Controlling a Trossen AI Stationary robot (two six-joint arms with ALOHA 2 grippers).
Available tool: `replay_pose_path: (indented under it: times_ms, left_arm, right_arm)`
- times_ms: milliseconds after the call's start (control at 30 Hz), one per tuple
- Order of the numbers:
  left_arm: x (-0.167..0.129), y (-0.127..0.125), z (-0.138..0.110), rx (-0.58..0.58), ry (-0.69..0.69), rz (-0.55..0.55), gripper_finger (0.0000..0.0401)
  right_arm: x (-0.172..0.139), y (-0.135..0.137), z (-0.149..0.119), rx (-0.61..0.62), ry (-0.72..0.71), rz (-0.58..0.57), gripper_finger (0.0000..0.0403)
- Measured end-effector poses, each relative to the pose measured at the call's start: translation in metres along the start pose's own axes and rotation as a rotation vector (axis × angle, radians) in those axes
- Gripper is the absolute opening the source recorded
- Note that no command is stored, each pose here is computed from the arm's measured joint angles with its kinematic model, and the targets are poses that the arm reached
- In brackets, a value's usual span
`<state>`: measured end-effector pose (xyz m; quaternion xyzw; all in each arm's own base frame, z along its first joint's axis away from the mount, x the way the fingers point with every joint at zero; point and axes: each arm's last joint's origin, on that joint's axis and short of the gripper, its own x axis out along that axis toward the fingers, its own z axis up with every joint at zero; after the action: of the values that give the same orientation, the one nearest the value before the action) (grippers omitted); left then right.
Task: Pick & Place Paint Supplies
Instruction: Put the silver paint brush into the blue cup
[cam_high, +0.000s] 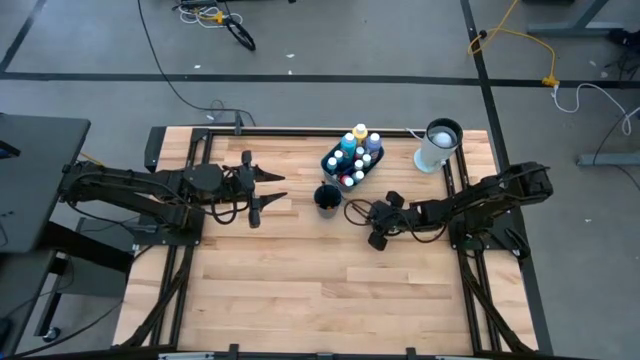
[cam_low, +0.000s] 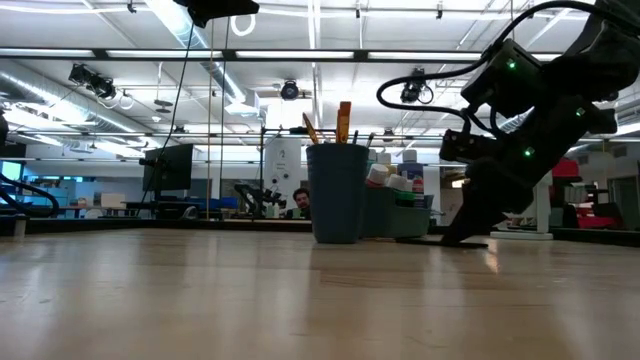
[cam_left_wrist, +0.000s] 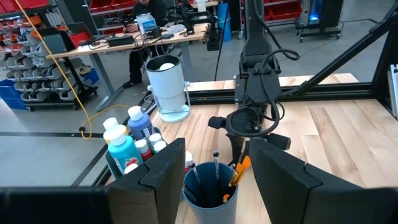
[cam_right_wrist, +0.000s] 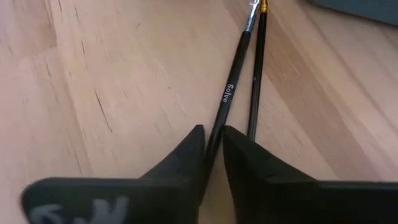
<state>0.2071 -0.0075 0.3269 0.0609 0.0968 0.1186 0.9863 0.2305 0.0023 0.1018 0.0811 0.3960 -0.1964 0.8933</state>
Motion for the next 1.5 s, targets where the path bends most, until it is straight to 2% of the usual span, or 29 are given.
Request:
replay_pose_path:
  times_ms: [167, 300, 600, 933, 1133, 1367, 1500]
  left_arm:
    - [0.000, 0.000, 0.000, 0.000, 0.000, 0.000, 0.0189]
    - [0.000, 0.000, 0.000, -0.002, 0.000, -0.001, 0.0189]
    - [0.000, 0.000, 0.000, -0.026, -0.001, -0.007, 0.0189]
    - [0.000, 0.000, 0.000, -0.043, 0.000, -0.008, 0.0189]
    - [0.000, 0.000, 0.000, -0.043, 0.000, -0.007, 0.0189]
    - [0.000, 0.000, 0.000, -0.044, 0.000, -0.008, 0.0189]
    - [0.000, 0.000, 0.000, -0.033, -0.001, -0.007, 0.0189]
  right_arm:
    - [0.000, 0.000, -0.001, 0.015, 0.026, 0.036, 0.0010]
    - [-0.001, 0.003, -0.002, 0.045, 0.059, 0.100, 0.0011]
    - [-0.009, 0.026, -0.012, -0.017, 0.110, 0.255, 0.0004]
    - [-0.022, 0.051, -0.026, -0.175, 0.041, 0.224, 0.0006]
    - [-0.022, 0.053, -0.022, -0.260, -0.040, 0.227, 0.0039]
    - [-0.022, 0.055, -0.015, -0.262, -0.104, 0.246, 0.0122]
    - [-0.025, 0.059, -0.001, -0.253, -0.252, 0.265, 0.0156]
